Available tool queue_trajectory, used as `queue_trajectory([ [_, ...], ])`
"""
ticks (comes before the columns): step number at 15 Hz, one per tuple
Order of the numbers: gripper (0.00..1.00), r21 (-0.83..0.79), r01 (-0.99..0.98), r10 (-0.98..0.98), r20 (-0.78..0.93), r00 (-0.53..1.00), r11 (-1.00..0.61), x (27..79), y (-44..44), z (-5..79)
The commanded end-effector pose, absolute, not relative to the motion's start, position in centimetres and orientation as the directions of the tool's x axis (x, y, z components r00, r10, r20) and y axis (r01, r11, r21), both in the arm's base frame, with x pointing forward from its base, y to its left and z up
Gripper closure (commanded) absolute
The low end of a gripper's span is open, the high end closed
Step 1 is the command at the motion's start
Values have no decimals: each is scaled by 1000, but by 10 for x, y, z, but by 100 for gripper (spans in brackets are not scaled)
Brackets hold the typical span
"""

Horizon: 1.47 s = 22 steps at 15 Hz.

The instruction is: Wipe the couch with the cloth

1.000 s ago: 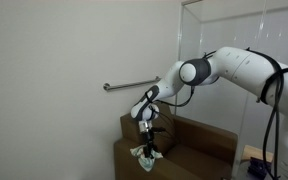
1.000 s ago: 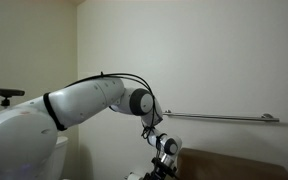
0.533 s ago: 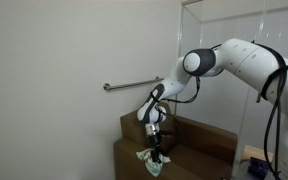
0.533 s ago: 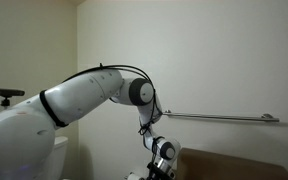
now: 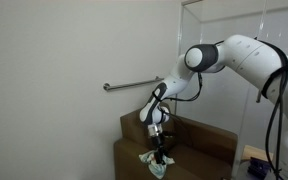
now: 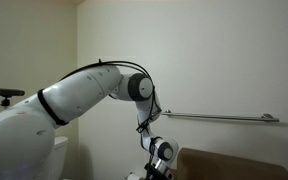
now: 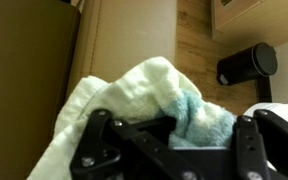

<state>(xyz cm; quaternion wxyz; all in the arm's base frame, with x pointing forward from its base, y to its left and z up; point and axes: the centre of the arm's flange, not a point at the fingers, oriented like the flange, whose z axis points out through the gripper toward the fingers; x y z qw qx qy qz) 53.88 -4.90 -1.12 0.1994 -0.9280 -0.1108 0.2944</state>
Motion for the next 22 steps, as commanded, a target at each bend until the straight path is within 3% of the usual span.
queue_trajectory([
  [1,95,-401,144,343,-485,804,-905,563,-45,11],
  [6,95,-378,223,370,-381,848,-899,625,-51,45],
  [11,94,-384,242,385,-359,850,-891,651,-62,73],
  [16,95,-405,268,427,-377,822,-874,642,-61,69],
  [22,95,-475,283,514,-479,712,-833,598,-50,2],
])
